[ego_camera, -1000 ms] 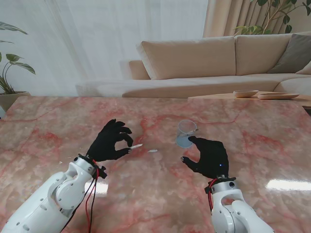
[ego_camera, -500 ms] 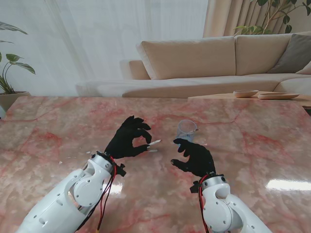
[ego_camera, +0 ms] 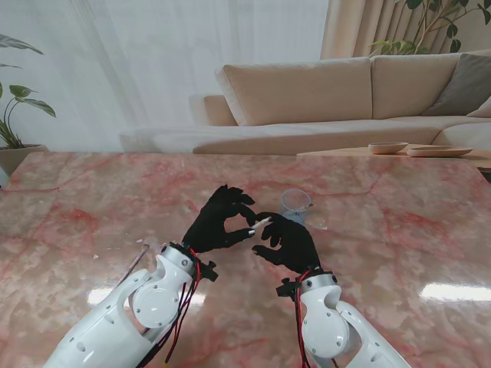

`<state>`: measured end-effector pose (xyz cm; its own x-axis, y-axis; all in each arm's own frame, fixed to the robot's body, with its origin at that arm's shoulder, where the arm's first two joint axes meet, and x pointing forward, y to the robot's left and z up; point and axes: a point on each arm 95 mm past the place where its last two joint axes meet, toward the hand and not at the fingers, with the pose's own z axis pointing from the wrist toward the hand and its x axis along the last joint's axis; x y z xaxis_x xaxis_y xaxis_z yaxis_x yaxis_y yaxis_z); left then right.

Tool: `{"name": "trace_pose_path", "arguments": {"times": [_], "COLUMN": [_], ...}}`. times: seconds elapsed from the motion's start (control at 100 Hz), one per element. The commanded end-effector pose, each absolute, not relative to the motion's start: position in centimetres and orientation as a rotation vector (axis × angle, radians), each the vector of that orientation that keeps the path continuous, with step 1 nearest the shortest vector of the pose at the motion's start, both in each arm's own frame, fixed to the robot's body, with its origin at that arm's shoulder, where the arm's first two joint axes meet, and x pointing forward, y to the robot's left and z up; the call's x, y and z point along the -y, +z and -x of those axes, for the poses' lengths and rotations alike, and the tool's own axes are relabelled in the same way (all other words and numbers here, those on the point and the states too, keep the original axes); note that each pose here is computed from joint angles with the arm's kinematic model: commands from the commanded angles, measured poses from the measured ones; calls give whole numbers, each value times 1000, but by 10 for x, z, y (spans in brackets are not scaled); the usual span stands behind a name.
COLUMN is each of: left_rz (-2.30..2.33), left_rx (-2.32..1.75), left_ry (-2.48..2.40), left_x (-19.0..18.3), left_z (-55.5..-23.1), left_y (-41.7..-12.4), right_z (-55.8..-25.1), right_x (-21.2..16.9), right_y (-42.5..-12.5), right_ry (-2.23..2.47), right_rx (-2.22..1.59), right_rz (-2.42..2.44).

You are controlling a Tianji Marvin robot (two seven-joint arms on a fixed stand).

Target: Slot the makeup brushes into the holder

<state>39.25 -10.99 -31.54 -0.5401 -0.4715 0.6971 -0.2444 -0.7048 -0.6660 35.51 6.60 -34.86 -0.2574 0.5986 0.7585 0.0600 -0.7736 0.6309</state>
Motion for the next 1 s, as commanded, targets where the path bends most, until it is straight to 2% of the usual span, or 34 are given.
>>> {"name": "trace_pose_path", "arguments": {"times": [0.0, 0.41, 0.99], "left_rz": [1445, 1467, 1471], "left_rx": [-1134, -1157, -1171], "left_ry": [-2382, -2386, -2382], "left_x": [115, 119, 115], "left_z": [-391, -390, -389], "left_y": [-319, -322, -323], "right_z": [-354, -353, -357], "right_x": [-74, -87, -92], "right_y": [-351, -352, -351], "right_ry": [2101, 2188, 2181], "right_rx": [-822, -769, -688], "right_rz": [-1670, -1829, -1792]}}
